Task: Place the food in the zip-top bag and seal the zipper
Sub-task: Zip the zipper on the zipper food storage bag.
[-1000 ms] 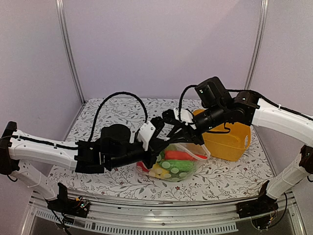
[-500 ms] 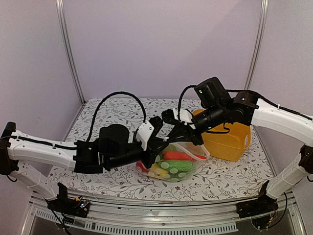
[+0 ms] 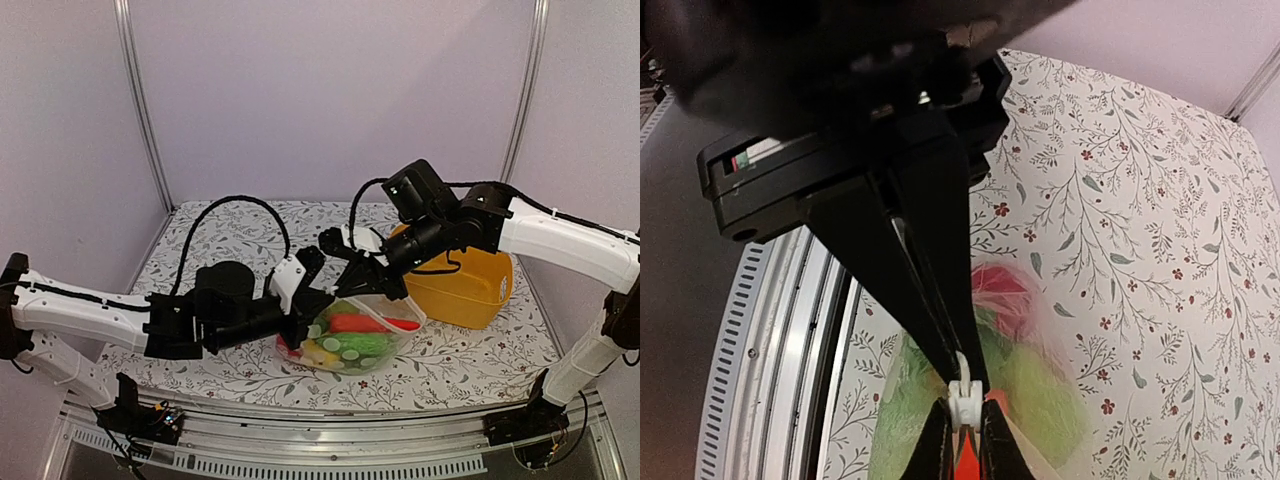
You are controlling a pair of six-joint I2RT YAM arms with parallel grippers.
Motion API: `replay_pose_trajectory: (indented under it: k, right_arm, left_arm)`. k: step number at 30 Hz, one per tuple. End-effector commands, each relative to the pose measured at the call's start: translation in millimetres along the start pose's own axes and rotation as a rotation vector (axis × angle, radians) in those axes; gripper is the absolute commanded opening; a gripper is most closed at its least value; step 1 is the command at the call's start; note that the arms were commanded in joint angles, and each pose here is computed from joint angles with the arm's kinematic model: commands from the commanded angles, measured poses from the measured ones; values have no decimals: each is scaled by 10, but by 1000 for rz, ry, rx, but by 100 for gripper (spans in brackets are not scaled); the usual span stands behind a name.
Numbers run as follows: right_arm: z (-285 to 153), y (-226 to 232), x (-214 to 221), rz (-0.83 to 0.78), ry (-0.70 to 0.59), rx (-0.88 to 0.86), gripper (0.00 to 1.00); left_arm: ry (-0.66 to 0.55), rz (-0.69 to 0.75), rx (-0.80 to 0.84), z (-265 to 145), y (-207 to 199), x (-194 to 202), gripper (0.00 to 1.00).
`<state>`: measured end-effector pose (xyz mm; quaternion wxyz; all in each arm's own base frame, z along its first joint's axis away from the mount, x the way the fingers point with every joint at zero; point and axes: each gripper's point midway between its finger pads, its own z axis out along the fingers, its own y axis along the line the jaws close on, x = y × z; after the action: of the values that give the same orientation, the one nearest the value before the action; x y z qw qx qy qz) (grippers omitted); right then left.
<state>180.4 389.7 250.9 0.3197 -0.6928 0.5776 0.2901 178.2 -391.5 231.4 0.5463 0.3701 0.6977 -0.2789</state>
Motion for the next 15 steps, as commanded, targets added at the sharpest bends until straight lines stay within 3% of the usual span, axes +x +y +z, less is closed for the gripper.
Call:
replay_pose_trajectory:
  k: [1, 15]
  right_arm:
    - [19, 97, 389, 95, 158, -21, 1]
    - [-169, -126, 932, 234, 273, 56, 1]
  left_arm:
    - [-87, -42, -100, -161, 281, -195, 0]
    - [-129, -95, -214, -535, 632, -43, 0]
